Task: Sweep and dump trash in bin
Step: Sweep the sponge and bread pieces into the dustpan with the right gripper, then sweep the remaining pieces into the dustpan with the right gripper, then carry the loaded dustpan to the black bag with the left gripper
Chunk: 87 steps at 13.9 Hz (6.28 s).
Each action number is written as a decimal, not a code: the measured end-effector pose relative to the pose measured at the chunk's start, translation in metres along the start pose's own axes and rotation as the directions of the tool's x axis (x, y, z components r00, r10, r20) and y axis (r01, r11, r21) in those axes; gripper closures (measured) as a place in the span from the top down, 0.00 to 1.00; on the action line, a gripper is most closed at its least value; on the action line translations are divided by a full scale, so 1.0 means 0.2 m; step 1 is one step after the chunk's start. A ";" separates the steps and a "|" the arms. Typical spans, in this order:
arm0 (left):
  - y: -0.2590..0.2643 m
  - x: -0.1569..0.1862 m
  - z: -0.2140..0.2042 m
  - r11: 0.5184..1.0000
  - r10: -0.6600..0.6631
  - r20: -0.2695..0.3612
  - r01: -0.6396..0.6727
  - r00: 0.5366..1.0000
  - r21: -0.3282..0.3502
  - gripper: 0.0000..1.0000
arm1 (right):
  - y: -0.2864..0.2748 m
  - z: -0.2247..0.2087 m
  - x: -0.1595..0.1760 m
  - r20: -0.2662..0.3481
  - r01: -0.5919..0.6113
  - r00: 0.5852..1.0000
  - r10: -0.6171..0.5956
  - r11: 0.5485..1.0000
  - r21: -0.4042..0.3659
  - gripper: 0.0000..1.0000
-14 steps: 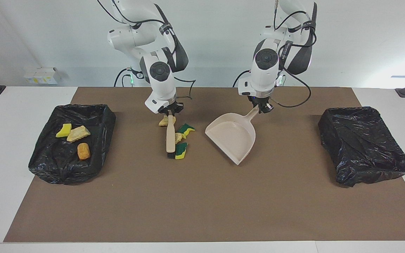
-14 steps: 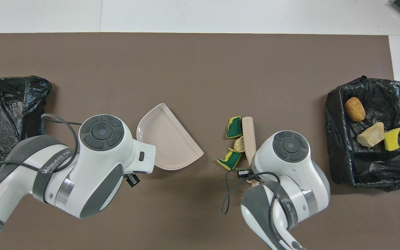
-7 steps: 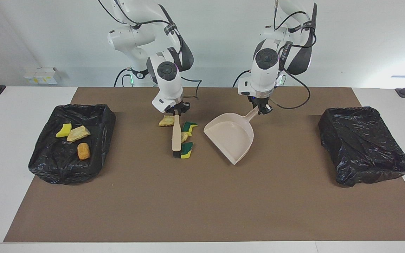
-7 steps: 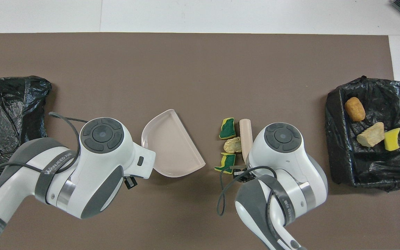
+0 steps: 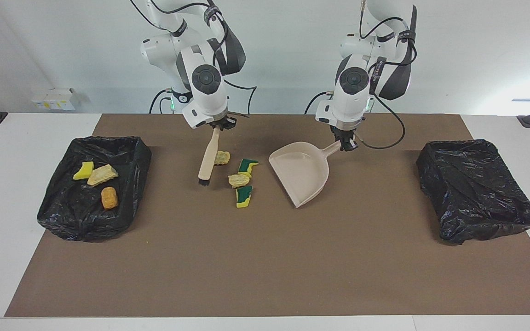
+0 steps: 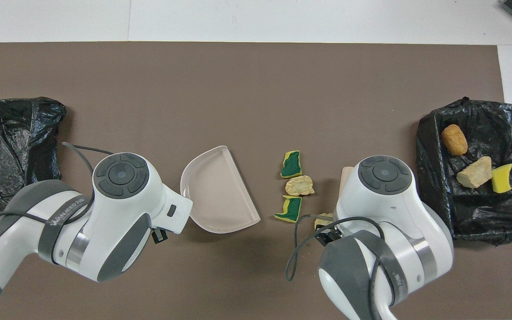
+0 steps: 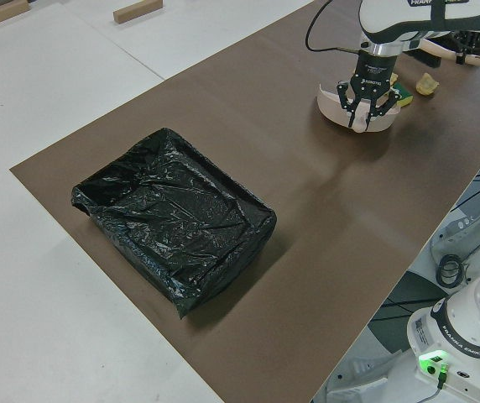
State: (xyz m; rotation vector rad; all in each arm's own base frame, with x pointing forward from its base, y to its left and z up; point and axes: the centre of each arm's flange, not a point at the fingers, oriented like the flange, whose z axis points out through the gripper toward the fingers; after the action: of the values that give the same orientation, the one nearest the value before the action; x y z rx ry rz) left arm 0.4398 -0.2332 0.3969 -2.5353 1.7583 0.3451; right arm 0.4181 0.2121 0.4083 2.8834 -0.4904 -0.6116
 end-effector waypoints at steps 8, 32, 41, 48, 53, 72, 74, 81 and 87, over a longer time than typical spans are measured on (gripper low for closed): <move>0.06 -0.02 0.10 0.998 0.000 -0.060 0.003 0.998 0.055 0.32 | 0.08 0.44 -0.16 -0.094 -0.081 0.992 0.085 0.996 0.048 0.26; 0.06 -0.02 0.12 0.997 -0.044 -0.066 0.047 0.997 0.055 0.32 | -0.79 0.24 -0.33 -0.144 0.495 0.868 -0.475 0.849 0.186 0.26; 0.06 -0.02 0.12 0.995 -0.075 -0.072 0.080 0.995 0.057 0.32 | -0.45 -0.07 0.11 -0.219 0.438 0.877 -0.428 0.899 -0.007 0.26; 0.06 -0.01 0.12 0.994 -0.089 -0.075 0.094 0.993 0.057 0.32 | -0.25 -0.23 0.44 -0.296 0.457 0.845 -0.446 0.889 -0.037 0.26; 0.03 0.00 0.12 0.988 -0.120 -0.119 0.130 0.986 0.078 0.32 | -0.22 -0.05 0.80 -0.289 0.541 0.777 -0.559 0.828 -0.146 0.26; -0.02 0.01 0.15 0.979 -0.181 -0.133 0.191 0.974 0.067 0.32 | -0.65 0.07 0.18 -0.133 0.705 0.707 -0.695 0.707 0.051 0.26; -0.06 -0.02 0.12 0.973 -0.206 -0.148 0.218 0.967 0.071 0.32 | -0.50 0.04 0.33 -0.120 0.691 0.722 -0.681 0.720 0.073 0.26; -0.17 -0.13 -0.01 0.954 -0.266 -0.199 0.286 0.943 0.083 0.32 | -0.28 -0.14 0.33 -0.079 0.636 0.772 -0.631 0.768 0.074 0.26; -0.35 -0.43 -0.16 0.944 -0.308 -0.191 0.325 0.932 0.062 0.32 | -0.50 -0.04 -0.15 -0.059 0.492 0.869 -0.492 0.870 -0.008 0.26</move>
State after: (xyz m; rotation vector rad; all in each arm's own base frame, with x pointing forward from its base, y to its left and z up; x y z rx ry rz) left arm 0.4814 -0.1344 0.4380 -2.7931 1.3348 0.0210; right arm 0.4246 0.3168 0.4049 3.0270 0.2734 -0.5808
